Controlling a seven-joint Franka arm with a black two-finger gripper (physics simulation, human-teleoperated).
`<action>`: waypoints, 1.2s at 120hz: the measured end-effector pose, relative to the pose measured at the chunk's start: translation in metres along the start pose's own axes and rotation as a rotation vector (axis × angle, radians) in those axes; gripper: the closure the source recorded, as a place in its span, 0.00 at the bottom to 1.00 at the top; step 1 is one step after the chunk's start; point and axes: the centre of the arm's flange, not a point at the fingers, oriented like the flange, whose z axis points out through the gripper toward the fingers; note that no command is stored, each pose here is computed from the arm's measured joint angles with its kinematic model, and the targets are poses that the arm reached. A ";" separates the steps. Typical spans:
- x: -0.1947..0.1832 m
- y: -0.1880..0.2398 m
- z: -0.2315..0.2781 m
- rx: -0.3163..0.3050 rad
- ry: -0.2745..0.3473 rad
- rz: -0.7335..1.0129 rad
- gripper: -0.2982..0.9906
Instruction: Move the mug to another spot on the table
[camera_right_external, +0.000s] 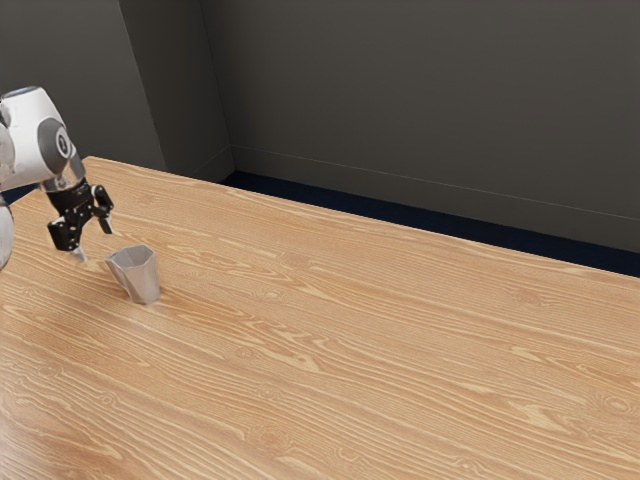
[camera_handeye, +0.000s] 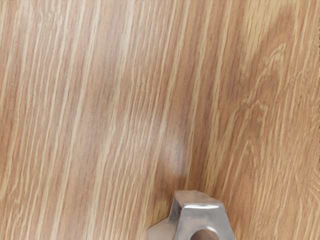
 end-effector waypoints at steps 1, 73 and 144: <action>0.000 0.001 0.001 0.001 0.000 0.001 0.23; 0.005 0.026 0.039 0.038 -0.002 0.067 0.23; 0.004 0.027 0.071 0.005 -0.052 0.044 0.23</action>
